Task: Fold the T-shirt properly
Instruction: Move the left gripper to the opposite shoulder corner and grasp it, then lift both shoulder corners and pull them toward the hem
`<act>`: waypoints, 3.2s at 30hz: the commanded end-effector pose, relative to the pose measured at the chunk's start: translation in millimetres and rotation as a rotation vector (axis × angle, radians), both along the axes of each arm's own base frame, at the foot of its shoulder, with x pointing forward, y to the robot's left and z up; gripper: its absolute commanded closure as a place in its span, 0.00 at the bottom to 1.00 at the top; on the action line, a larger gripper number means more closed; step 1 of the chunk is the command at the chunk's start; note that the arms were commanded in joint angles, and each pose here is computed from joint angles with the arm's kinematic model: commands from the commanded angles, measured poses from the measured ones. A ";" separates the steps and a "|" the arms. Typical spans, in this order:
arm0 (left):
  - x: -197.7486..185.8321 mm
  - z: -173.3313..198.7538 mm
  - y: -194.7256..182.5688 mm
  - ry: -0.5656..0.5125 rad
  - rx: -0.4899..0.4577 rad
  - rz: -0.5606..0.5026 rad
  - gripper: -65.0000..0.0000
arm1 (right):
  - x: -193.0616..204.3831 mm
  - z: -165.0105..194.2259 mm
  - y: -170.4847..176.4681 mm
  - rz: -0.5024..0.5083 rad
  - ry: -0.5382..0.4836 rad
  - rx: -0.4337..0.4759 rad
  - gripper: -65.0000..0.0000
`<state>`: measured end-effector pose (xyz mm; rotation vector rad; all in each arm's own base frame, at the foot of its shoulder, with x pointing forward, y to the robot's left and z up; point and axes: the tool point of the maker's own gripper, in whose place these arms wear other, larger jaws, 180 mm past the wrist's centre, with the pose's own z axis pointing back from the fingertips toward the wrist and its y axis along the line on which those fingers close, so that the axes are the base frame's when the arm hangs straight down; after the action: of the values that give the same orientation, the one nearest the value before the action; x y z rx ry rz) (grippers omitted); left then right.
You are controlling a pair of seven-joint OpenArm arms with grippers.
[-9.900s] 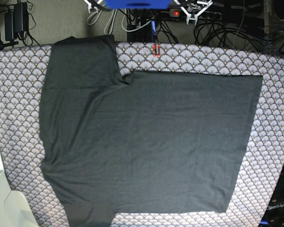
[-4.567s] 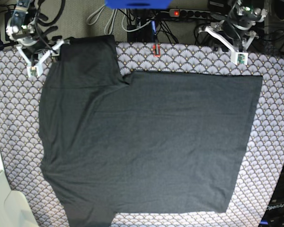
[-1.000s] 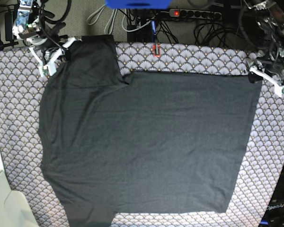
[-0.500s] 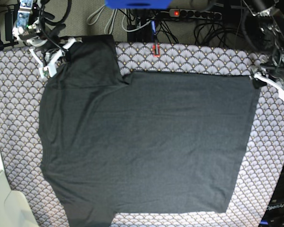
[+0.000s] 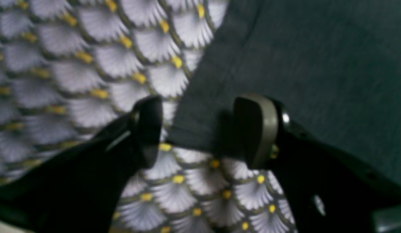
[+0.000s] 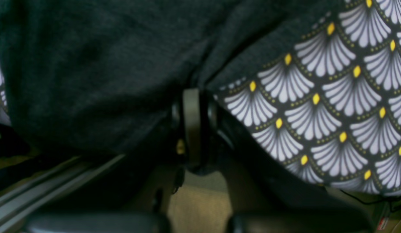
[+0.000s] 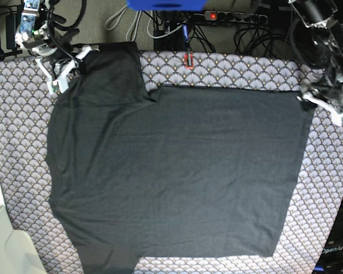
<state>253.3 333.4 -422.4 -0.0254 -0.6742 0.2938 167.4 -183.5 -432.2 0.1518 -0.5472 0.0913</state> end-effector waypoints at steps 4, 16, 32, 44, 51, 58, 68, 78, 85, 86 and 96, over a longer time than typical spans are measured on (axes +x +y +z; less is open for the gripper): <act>7.8 2.2 -4.8 -0.012 -0.008 -0.029 0.43 | -9.6 -5.3 -3.2 0.017 0.048 -0.025 1.00; -3.7 -9.2 -12.1 0.033 -0.015 -0.056 0.43 | -11.8 -6.5 -3.4 0.019 0.061 -0.027 1.00; -9.9 -12.7 -12.3 0.049 -0.016 -0.057 0.99 | -11.8 -6.1 -10.6 0.031 0.112 -0.056 1.00; -18.8 -15.1 -13.5 0.060 -0.019 -0.061 0.99 | 2.6 34.6 -12.0 0.073 -0.005 -0.114 1.00; -24.7 -4.0 -15.8 0.043 0.016 -0.082 0.99 | 2.1 39.2 -25.8 0.073 -0.016 -0.140 1.00; -30.3 8.9 -31.1 0.024 0.034 -0.111 0.99 | -1.9 49.7 -37.1 0.176 -0.043 -0.182 1.00; -19.8 45.6 -45.6 -0.028 0.090 -0.153 0.99 | 12.0 69.5 -51.9 0.157 -0.106 -0.230 1.00; 20.2 72.1 -44.2 -0.075 0.095 -0.156 0.99 | 56.8 96.1 -59.6 0.151 -0.220 -0.267 1.00; 50.5 94.8 -44.5 -0.149 0.093 -0.151 0.99 | 94.0 120.8 -73.1 0.148 -0.306 -0.307 1.00; 54.2 96.8 -45.9 -0.157 0.091 -0.154 0.99 | 99.8 122.8 -76.0 0.144 -0.314 -0.309 1.00; 92.3 95.6 -61.0 -0.181 0.028 -0.184 0.99 | 142.7 131.8 -101.5 0.101 -0.320 -0.309 1.00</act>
<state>334.8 268.1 -345.2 -0.0974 -0.7852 0.1165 301.6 -282.0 -316.7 -0.1223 -0.7829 0.2878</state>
